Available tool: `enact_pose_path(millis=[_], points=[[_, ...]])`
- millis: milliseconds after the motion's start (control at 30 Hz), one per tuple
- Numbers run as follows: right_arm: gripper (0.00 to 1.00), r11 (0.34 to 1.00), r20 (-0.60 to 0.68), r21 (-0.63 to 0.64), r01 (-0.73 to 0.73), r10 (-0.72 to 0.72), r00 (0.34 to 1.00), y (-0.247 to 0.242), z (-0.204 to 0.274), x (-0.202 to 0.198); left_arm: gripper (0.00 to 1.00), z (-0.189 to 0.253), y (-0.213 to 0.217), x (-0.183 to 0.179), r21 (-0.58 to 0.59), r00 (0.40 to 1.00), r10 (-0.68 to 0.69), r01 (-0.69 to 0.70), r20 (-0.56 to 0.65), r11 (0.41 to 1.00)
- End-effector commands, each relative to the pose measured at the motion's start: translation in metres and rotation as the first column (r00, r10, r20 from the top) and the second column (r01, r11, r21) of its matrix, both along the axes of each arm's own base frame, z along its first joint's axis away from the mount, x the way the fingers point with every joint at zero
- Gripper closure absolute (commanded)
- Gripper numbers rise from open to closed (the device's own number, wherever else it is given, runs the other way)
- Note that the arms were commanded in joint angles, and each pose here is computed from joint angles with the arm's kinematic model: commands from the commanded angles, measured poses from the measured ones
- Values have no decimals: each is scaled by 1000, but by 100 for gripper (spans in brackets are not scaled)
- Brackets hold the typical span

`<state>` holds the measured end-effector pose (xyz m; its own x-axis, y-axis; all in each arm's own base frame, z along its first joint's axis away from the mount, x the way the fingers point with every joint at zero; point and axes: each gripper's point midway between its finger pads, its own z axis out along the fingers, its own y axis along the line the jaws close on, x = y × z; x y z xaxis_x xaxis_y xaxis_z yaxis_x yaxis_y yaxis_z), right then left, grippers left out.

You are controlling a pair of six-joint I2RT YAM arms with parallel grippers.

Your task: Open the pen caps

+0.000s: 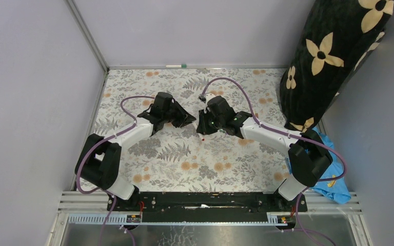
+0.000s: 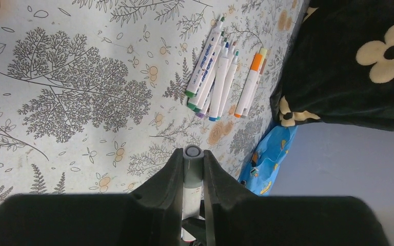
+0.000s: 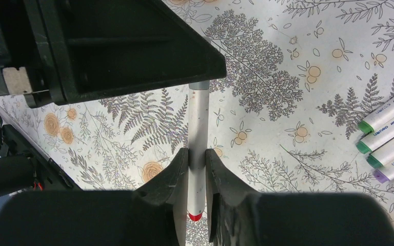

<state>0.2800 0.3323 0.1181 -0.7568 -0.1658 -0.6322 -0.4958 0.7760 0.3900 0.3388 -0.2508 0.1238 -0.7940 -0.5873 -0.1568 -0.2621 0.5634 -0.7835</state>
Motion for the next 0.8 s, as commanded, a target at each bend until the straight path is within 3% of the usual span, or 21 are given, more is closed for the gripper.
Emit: enact_pose_path(millis=[0,767], points=[[78,996,49,87,-18,13,999,16,30,5,100,23,-4,7,-67,997,-1,6,74,998],[70,994,44,100,-40,36,998,38,29,20,100,38,-6,9,-104,996,-1,11,94,995]])
